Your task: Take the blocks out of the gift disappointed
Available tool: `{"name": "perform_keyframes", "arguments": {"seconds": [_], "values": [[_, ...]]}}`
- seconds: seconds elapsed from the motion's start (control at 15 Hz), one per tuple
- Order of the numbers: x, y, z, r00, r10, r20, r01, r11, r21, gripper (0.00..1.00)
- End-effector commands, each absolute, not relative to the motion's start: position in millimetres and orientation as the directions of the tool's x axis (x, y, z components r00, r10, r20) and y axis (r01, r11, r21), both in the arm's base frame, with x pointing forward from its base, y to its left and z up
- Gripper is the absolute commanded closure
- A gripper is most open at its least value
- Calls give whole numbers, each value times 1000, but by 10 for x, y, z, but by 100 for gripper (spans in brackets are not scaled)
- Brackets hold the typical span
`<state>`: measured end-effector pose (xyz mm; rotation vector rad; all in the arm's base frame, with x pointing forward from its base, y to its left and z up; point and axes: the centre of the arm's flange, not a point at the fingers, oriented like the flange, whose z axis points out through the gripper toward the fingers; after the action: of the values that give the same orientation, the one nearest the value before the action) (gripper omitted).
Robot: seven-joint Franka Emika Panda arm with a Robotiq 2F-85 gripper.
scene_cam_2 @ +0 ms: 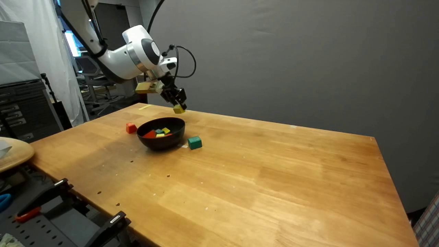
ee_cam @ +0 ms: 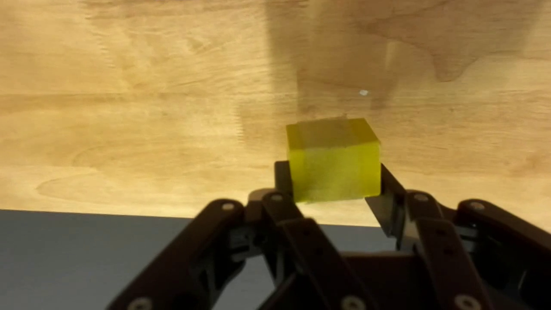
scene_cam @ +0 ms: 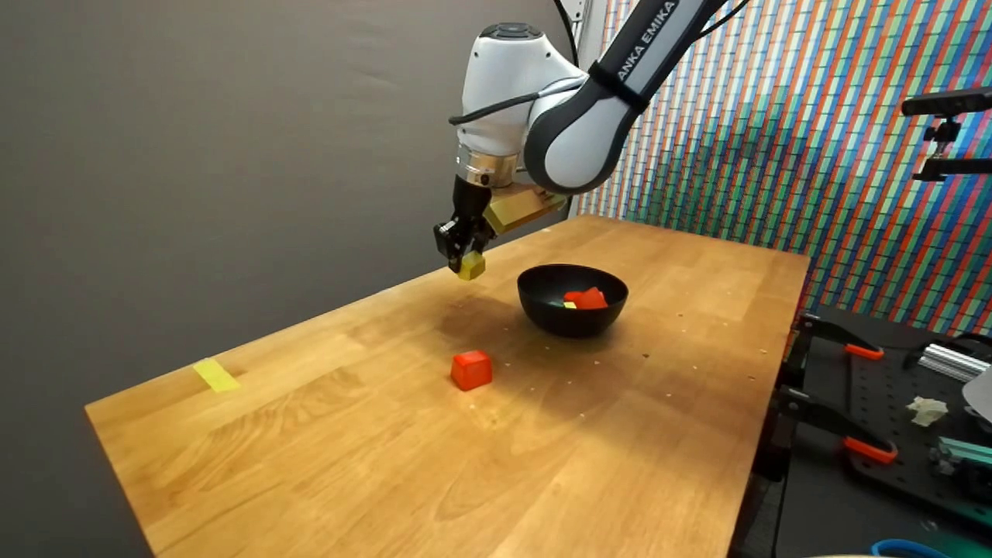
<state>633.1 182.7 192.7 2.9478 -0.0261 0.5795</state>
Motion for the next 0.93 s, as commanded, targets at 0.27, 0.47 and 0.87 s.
{"name": "perform_keyframes", "arguments": {"seconds": [0.27,0.47,0.87], "values": [[6565,1760,2146,947,42,317,19,-997,77,0],[6210,1680,2525,959,97,265,62,-989,136,0],[5471,1371,2855,972,208,107,196,-974,115,0]]}}
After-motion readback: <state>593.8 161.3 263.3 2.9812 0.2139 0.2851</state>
